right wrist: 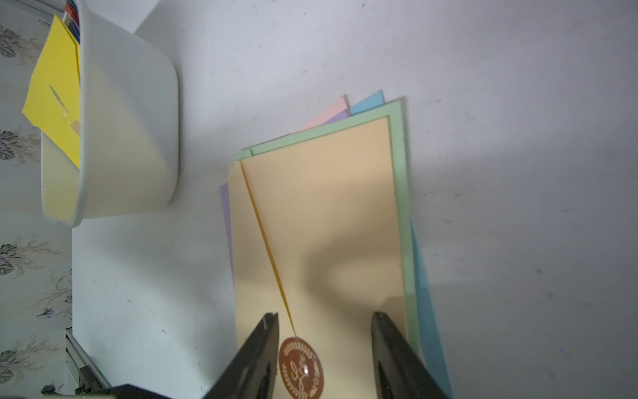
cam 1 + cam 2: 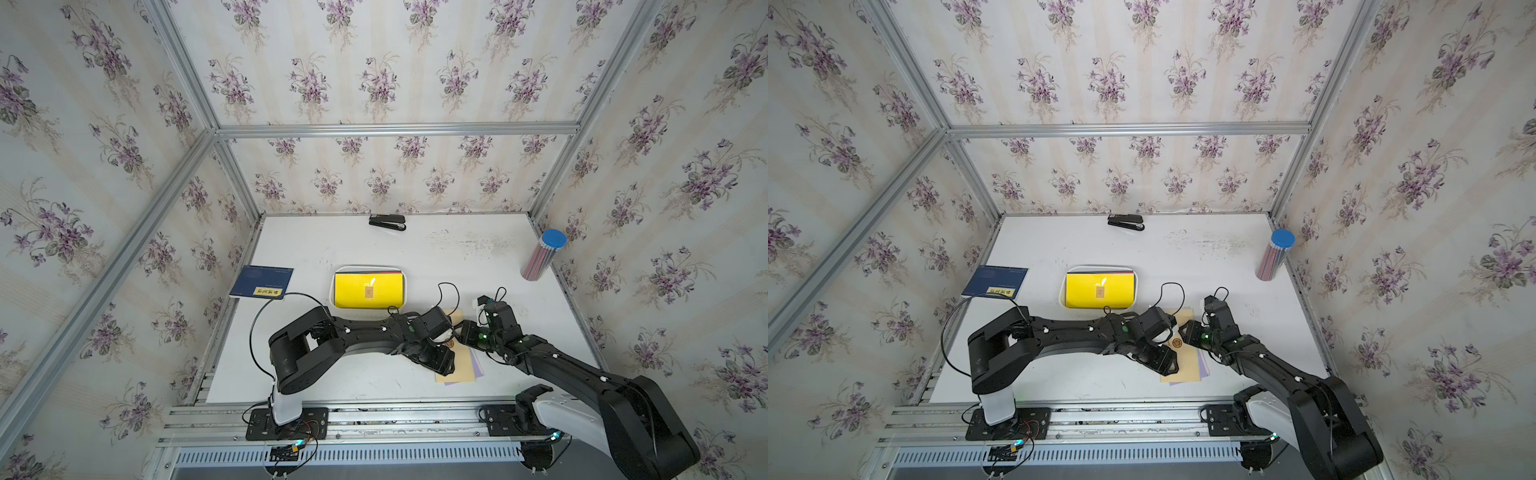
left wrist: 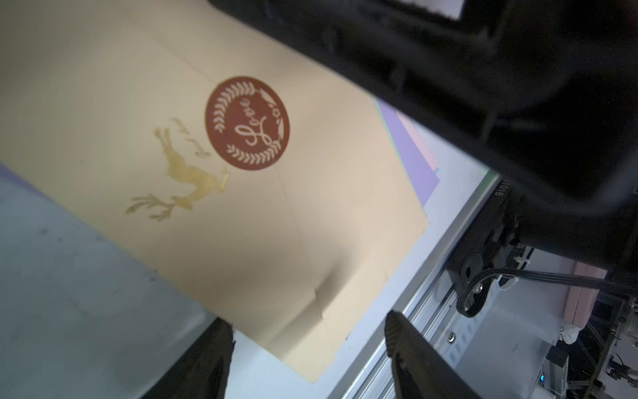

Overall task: Put the sealed envelopes into the storage box
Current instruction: Pick up the envelope from the center of the board.

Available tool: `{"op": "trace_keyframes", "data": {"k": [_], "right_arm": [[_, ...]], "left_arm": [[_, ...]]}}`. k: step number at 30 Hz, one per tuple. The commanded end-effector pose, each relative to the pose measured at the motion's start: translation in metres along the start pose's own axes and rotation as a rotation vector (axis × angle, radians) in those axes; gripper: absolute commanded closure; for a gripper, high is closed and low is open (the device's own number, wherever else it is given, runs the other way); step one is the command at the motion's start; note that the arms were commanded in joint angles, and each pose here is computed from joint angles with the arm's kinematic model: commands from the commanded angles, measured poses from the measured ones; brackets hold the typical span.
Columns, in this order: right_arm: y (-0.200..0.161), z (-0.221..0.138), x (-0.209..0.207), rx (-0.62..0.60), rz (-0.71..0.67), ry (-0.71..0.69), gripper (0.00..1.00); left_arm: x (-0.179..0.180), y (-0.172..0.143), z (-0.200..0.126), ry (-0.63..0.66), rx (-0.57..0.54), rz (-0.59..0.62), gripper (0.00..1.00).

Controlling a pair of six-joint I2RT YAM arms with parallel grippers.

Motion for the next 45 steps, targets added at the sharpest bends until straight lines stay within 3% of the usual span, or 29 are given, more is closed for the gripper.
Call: {"op": "trace_keyframes", "data": {"k": [1, 15, 24, 30, 34, 36, 41, 45], "right_arm": [[-0.015, 0.0, -0.02, 0.067, 0.032, -0.092, 0.51], [-0.016, 0.001, -0.02, 0.069, 0.031, -0.087, 0.51], [-0.017, 0.001, -0.02, 0.073, 0.036, -0.08, 0.51], [-0.018, 0.0, -0.021, 0.072, 0.037, -0.074, 0.51], [-0.018, 0.001, -0.021, 0.076, 0.038, -0.074, 0.51], [-0.018, 0.002, -0.021, 0.076, 0.038, -0.075, 0.51], [-0.018, 0.001, -0.02, 0.077, 0.035, -0.067, 0.51], [-0.012, -0.005, -0.008, 0.048, 0.011, -0.01, 0.5]], "left_arm": [[-0.003, 0.007, -0.004, -0.002, -0.028, 0.018, 0.3], [-0.023, 0.028, -0.026, -0.064, -0.137, 0.039, 0.29], [-0.016, 0.037, -0.014, -0.052, -0.187, -0.098, 0.32], [-0.007, 0.04, -0.018, 0.007, -0.245, -0.178, 0.46], [0.004, 0.037, -0.018, 0.066, -0.25, -0.254, 0.69], [0.006, 0.037, -0.014, 0.069, -0.255, -0.288, 0.71], [0.004, 0.039, -0.015, 0.088, -0.233, -0.245, 0.82], [0.011, 0.033, -0.031, 0.183, -0.226, -0.192, 0.99]]}}
Point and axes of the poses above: each gripper's point midway between its finger pads, its own z axis out along the fingers, its own x axis along the line the jaws close on, y = z × x, the point moved 5 cm from there along -z, back along the fingers, and after that the axes turned 14 degrees about z, right-handed, at the moved point
